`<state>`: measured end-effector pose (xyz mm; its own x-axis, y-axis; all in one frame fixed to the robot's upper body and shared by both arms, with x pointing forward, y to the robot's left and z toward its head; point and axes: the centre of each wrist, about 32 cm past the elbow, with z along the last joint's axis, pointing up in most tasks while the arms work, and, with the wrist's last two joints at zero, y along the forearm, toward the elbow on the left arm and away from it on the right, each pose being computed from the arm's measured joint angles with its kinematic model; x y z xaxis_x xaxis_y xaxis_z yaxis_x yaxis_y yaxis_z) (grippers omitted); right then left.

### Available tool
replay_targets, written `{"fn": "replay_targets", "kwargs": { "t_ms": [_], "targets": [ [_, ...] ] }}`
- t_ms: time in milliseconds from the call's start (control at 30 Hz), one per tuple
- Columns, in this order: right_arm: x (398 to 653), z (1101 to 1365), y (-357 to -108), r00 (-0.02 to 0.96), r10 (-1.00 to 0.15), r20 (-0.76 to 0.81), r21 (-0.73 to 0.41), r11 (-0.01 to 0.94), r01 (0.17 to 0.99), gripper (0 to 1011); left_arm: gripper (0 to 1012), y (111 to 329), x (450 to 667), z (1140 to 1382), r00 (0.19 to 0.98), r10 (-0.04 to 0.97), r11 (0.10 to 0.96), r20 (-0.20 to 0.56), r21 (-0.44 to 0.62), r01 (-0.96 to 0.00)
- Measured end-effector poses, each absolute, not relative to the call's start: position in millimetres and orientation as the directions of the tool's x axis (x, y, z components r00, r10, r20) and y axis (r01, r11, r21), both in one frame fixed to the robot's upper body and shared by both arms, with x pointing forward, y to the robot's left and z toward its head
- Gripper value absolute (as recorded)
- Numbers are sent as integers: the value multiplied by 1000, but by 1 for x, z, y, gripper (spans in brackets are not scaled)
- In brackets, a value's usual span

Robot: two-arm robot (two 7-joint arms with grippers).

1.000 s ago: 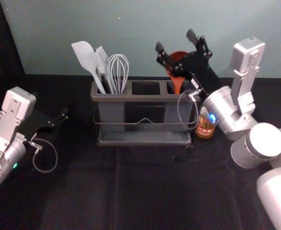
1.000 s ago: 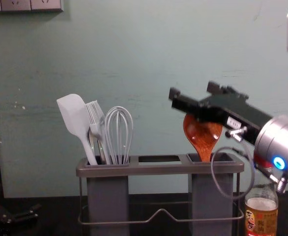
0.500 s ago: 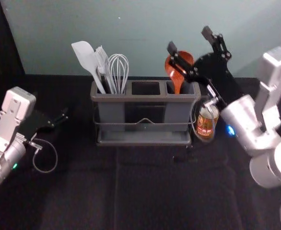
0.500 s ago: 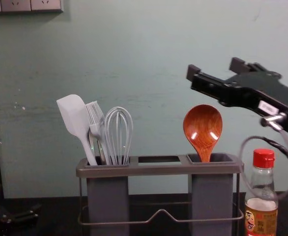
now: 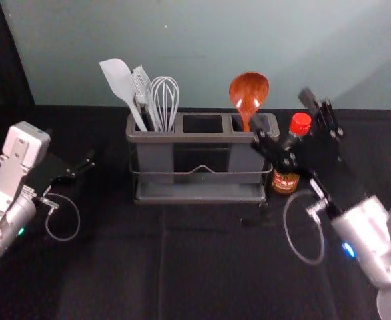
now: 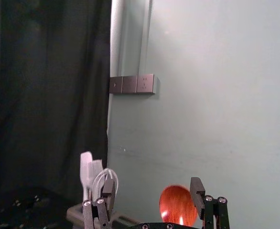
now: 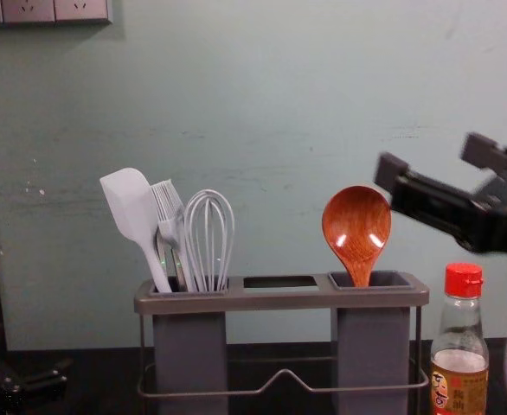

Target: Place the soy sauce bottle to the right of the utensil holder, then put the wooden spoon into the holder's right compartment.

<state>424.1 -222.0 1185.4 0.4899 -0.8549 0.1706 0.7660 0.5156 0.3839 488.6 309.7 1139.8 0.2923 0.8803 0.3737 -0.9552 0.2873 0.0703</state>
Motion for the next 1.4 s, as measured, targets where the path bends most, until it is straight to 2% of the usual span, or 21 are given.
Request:
{"fn": "replay_targets", "kwargs": {
  "t_ms": [100, 300, 467, 667, 767, 967, 1400],
  "targets": [
    [411, 1181, -226, 489, -857, 162, 366, 512, 777, 1002, 1005, 310, 489, 1140, 292, 880, 287, 374, 70, -955],
    [380, 1175, -241, 478, -865, 155, 236, 502, 832, 1002, 1005, 310, 489, 1140, 292, 880, 287, 374, 70, -955],
    [360, 1170, -260, 413, -898, 150, 162, 434, 886, 1002, 1005, 310, 489, 1140, 292, 880, 287, 374, 70, -955],
    [355, 1165, -279, 309, -938, 157, 125, 329, 936, 1002, 1005, 310, 489, 1140, 292, 880, 287, 374, 70, -955],
    [361, 1162, -288, 240, -954, 180, 76, 257, 963, 1002, 1005, 310, 489, 1140, 292, 880, 287, 374, 70, -955],
    [384, 1157, -294, 178, -957, 228, 7, 184, 983, 1002, 1005, 310, 489, 1140, 292, 880, 287, 374, 70, -955],
    [441, 1148, -298, 170, -933, 318, -15, 175, 985, 1002, 1005, 310, 489, 1140, 292, 880, 287, 374, 70, -955]
  ]
}}
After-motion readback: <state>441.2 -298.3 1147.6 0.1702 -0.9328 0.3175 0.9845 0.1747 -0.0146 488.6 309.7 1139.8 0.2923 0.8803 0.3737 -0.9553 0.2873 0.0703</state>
